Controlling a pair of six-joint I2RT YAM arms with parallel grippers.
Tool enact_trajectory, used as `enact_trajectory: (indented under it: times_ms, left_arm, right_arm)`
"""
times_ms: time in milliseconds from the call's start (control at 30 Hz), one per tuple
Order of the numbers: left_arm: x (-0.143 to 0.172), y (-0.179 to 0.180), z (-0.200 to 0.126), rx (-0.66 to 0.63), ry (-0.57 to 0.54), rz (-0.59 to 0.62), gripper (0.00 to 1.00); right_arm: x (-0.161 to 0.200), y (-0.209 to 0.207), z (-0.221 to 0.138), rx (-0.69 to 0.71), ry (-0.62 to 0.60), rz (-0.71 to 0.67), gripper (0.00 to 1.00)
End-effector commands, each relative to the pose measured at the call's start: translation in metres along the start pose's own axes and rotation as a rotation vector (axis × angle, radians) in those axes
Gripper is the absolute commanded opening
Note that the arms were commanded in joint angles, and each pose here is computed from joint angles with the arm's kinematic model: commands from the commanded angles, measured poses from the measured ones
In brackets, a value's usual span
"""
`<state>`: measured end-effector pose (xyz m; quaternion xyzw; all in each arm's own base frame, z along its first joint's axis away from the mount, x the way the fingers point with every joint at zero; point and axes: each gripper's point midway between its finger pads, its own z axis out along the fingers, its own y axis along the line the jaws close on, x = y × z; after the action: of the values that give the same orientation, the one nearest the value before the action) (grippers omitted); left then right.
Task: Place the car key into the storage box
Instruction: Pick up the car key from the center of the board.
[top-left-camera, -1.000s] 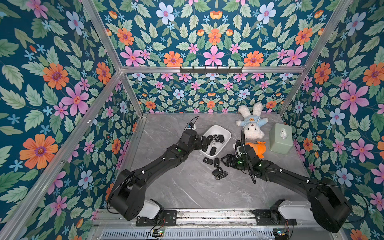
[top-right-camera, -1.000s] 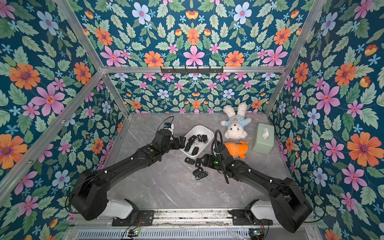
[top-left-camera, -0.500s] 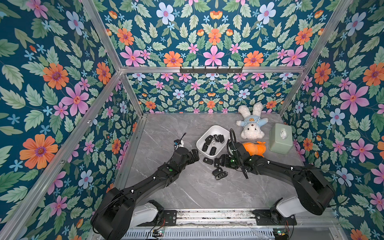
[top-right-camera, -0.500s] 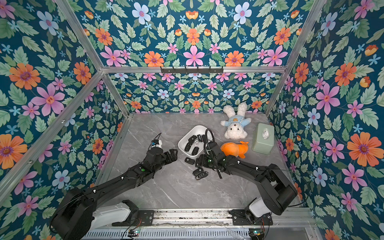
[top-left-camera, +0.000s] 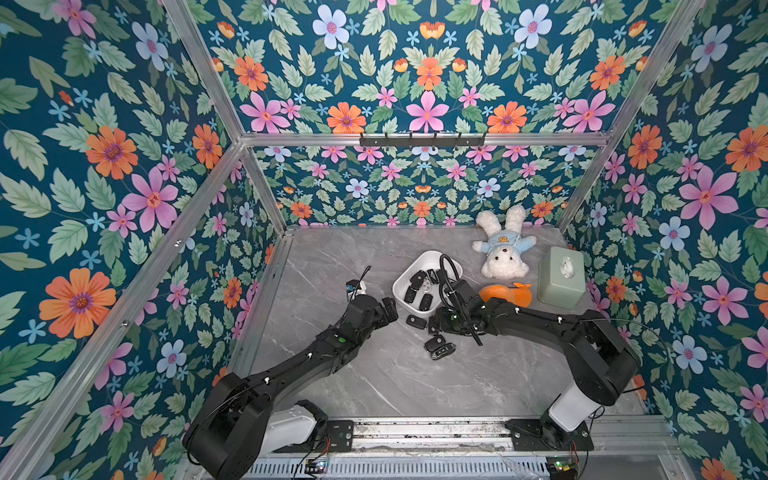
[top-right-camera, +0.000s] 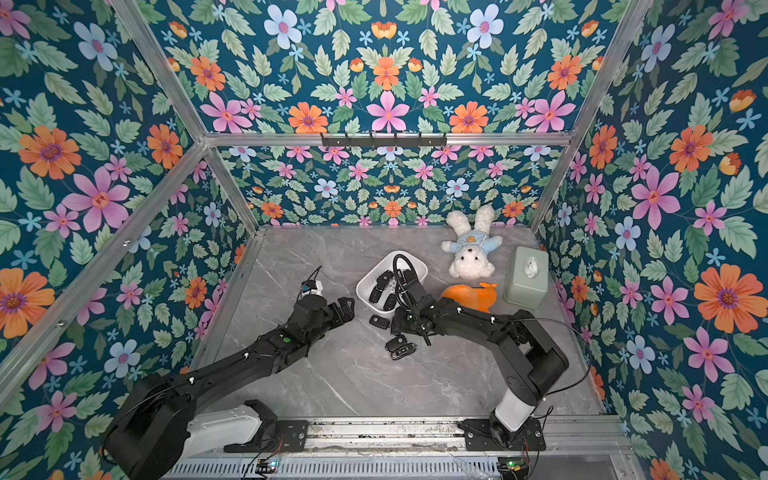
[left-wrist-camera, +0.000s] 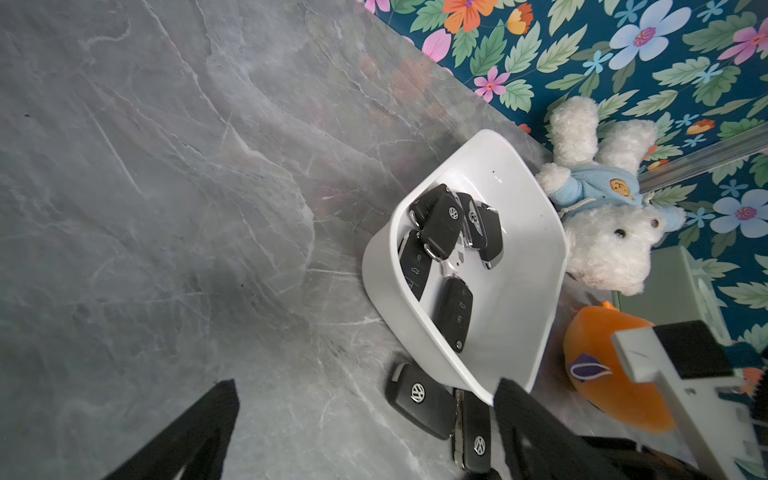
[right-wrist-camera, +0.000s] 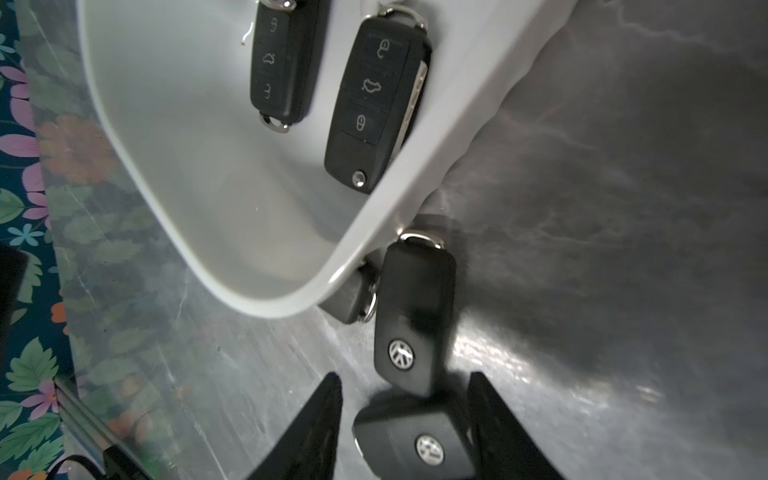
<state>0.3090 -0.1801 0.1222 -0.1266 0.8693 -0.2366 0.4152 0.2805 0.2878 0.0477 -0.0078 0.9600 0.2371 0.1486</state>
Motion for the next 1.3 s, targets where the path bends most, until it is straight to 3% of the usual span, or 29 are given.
enact_trajectory:
  times_ms: [0, 1267]
  left_arm:
    - [-0.001, 0.006, 0.000, -0.023, -0.011, -0.008, 1.00]
    - [0.009, 0.021, 0.002, -0.010, 0.020, -0.083, 1.00]
  right_arm:
    - [0.008, -0.007, 0.006, 0.057, 0.034, -0.014, 0.51]
    - [0.009, -0.040, 0.028, 0.433, 0.047, -0.070, 0.45]
